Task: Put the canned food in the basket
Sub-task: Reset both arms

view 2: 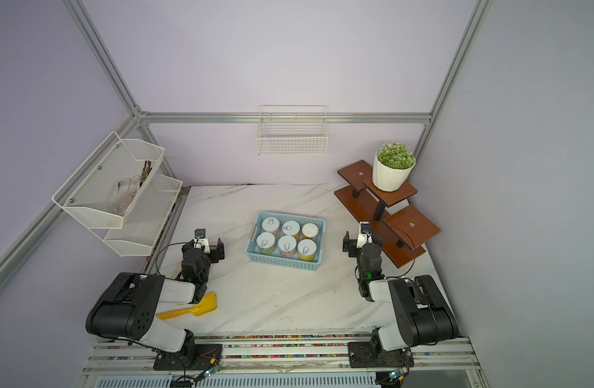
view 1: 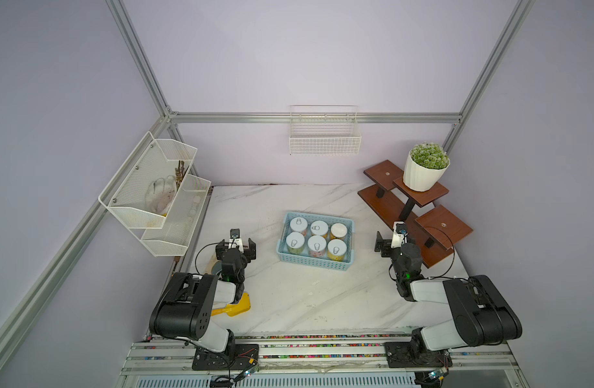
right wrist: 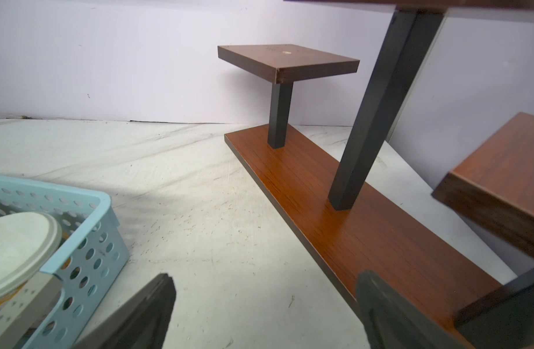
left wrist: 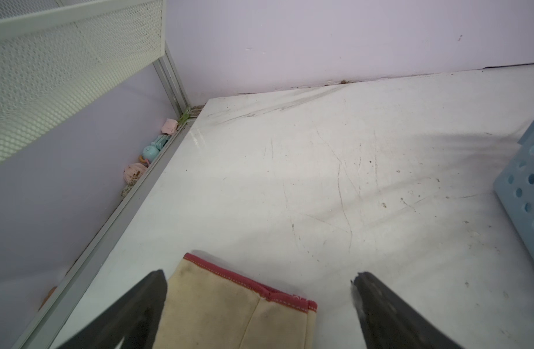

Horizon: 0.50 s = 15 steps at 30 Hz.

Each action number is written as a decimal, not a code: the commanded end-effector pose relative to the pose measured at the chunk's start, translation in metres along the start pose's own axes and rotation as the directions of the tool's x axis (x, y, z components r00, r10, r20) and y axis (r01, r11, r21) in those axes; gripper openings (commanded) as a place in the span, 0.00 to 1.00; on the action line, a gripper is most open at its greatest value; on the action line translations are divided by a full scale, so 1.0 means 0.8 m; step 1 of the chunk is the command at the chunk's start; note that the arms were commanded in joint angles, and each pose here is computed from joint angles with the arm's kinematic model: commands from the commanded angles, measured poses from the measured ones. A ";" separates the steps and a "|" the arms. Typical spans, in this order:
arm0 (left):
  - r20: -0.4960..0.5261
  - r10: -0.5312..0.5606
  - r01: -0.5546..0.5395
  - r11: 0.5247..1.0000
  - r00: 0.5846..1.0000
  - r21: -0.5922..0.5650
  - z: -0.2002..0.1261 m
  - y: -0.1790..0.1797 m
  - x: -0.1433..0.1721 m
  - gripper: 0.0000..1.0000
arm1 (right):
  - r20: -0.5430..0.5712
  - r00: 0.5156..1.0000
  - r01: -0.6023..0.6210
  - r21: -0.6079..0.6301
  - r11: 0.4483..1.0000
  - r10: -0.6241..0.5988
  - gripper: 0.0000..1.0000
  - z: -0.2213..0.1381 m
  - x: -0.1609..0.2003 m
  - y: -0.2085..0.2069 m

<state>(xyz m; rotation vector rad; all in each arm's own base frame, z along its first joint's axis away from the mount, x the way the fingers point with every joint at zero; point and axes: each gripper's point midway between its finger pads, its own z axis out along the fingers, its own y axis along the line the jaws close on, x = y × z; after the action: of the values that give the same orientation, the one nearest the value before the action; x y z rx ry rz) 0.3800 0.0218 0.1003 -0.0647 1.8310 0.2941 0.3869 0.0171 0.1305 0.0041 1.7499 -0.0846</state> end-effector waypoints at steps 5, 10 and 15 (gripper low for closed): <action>0.061 -0.032 0.033 0.999 0.998 -0.007 0.011 0.004 -0.026 1.00 | 0.077 0.996 -0.037 -0.024 0.999 0.038 0.99 -0.002 -0.009 0.000; 0.017 -0.060 0.060 0.998 0.998 0.007 0.022 0.009 -0.021 1.00 | 0.077 0.996 -0.049 -0.025 0.999 0.050 0.99 0.000 -0.011 -0.002; 0.009 -0.072 0.072 0.997 0.997 0.001 0.024 0.013 -0.020 1.00 | 0.069 0.995 -0.076 0.036 0.996 0.073 0.99 0.005 -0.004 -0.014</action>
<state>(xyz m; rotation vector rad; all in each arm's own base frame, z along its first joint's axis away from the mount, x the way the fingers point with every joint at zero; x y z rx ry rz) 0.3950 0.0353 0.1026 -0.1110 1.8409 0.2731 0.3878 0.0137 0.1316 0.0379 1.7015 -0.0508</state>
